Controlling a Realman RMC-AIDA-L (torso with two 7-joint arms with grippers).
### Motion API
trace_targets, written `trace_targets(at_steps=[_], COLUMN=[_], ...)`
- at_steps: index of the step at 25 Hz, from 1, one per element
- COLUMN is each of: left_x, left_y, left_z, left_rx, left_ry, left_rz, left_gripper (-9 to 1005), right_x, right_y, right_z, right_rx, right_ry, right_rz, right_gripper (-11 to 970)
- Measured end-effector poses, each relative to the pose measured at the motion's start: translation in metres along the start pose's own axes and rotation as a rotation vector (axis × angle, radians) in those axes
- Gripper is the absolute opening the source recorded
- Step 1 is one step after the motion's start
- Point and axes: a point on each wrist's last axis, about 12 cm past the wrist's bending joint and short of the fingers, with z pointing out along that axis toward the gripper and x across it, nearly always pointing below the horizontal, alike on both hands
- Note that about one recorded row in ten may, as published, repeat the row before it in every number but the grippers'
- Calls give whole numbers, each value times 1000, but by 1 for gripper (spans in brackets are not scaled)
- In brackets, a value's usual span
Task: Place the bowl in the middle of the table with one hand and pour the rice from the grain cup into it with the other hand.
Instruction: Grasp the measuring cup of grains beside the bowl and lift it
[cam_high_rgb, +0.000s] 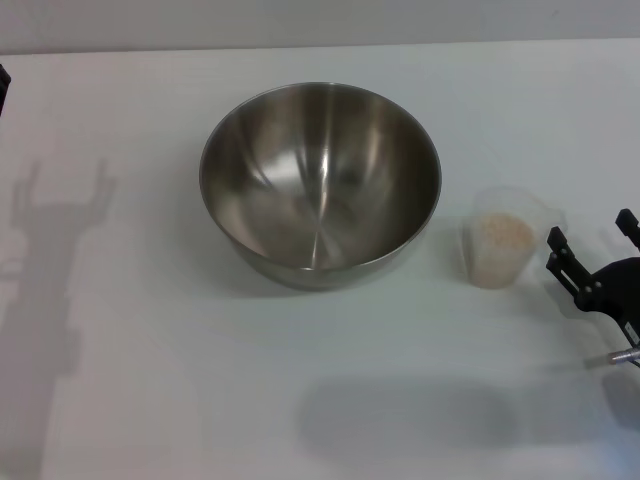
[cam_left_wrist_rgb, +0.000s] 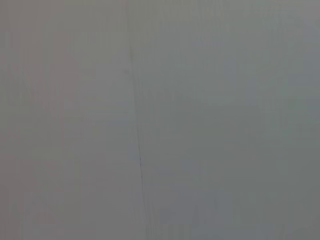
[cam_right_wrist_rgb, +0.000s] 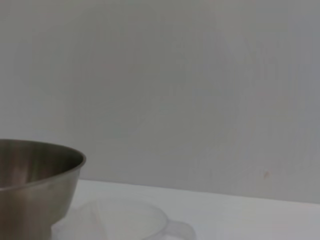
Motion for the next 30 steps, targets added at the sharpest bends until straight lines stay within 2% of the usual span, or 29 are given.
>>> trace_targets(at_steps=[18, 29, 30], left_x=[2, 3, 3], left_y=[-1, -2, -2], left_z=[-2, -2, -2], left_rx=[14, 18, 18], left_ry=[11, 13, 14], left_rz=[5, 7, 7], left_gripper=[834, 834, 834], right_x=[-4, -4, -4], right_y=[-1, 2, 2], right_z=[11, 15, 15], right_rx=[-5, -12, -13], right_ry=[-8, -3, -3], right_rz=[-4, -3, -3], right_gripper=[838, 768, 719])
